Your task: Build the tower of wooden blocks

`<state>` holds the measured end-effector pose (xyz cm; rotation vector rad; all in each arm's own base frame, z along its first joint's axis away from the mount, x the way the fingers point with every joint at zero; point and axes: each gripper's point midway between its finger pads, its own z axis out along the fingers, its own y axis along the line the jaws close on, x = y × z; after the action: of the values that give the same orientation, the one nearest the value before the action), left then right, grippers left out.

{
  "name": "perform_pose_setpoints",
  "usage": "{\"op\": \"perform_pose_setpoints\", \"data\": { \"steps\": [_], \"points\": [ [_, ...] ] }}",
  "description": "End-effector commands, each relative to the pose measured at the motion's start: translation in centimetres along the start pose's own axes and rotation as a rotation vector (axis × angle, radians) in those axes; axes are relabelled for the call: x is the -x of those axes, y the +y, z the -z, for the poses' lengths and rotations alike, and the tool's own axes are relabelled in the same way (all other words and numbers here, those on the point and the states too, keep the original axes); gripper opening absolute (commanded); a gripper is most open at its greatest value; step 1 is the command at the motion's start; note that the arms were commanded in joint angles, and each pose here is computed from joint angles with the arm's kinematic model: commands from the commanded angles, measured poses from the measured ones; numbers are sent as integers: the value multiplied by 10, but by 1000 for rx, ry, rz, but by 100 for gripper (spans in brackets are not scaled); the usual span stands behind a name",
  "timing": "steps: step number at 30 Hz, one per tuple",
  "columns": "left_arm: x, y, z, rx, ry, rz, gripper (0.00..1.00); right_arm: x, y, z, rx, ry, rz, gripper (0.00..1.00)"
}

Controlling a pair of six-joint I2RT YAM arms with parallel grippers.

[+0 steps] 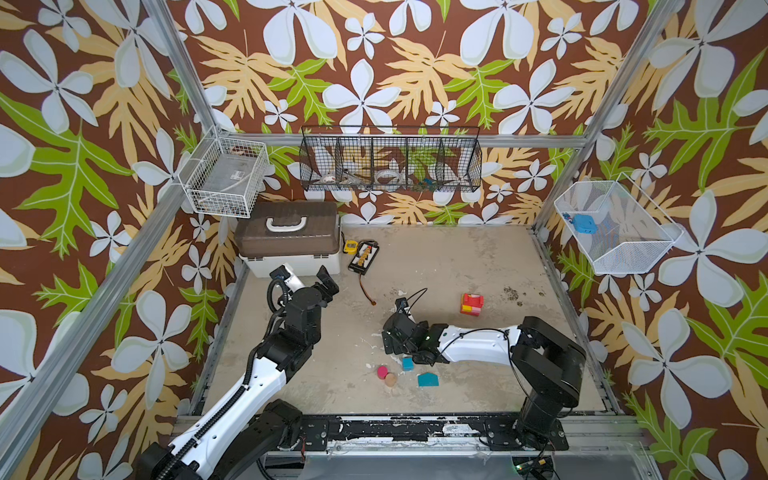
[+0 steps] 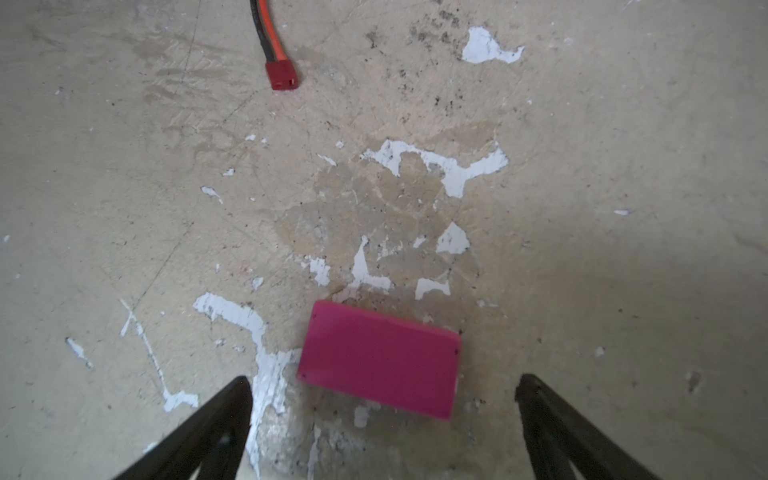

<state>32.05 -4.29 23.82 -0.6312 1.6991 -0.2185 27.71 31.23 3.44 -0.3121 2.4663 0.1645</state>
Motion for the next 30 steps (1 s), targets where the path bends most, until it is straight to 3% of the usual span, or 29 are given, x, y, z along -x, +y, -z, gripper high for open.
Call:
{"op": "perform_pose_setpoints", "data": {
  "steps": [1,7,12,18,23,30],
  "points": [
    [-1,5,-3,-9,-53,53,97,2,1,-6,-17,-6,-12,93],
    [-21,29,-8,52,-83,-96,96,-1,3,-17,-34,11,-2,78],
    [-13,18,-6,10,-86,-108,93,-1,2,-20,-52,21,-5,61],
    [-8,23,-1,30,-96,-89,96,-7,-3,-22,-69,33,1,45],
    [1,25,5,27,-124,-74,97,-1,-3,-11,-50,13,-9,37],
    [2,25,7,14,-137,-57,97,22,-9,23,-27,-53,-22,34]
  ]
}}
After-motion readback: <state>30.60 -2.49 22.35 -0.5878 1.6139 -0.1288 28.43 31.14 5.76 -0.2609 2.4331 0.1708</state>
